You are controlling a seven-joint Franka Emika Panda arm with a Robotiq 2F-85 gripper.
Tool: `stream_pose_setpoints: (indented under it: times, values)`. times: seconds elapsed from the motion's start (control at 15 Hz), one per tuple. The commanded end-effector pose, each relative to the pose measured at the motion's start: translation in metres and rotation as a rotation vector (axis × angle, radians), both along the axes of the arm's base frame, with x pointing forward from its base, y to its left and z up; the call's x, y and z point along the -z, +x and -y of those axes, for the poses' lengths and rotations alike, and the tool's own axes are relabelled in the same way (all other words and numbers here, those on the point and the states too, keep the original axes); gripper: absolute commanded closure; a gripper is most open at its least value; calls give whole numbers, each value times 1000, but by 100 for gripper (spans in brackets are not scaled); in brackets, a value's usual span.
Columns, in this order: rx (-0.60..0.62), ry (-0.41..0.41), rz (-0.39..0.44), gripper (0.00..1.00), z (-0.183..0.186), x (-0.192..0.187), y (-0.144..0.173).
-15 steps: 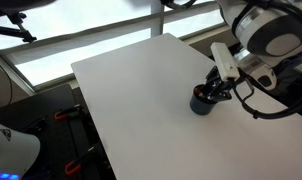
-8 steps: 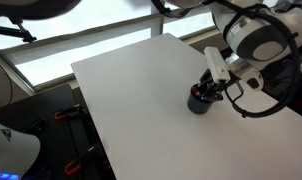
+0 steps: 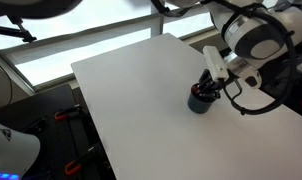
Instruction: Remove the marker from the cup and put it on the table
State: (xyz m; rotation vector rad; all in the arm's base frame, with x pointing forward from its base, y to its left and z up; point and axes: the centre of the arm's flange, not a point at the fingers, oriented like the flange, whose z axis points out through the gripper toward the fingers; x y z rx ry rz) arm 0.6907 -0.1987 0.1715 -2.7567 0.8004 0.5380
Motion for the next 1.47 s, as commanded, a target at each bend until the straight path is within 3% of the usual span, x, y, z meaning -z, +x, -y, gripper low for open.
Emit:
stream_pose_setpoints:
  times: [0.0, 0.33, 0.53, 0.8, 1.13, 1.4]
  values:
    - [-17, -33, 30, 95, -13, -40, -3]
    - [-71, -61, 63, 95, -32, -91, -2]
    - [-130, -121, 113, 95, -58, -125, 12]
    - [-341, -129, 239, 95, -110, -139, 38]
    - [-612, -16, 307, 95, -166, -115, 54]
    - [-750, 109, 258, 95, -179, -79, 57]
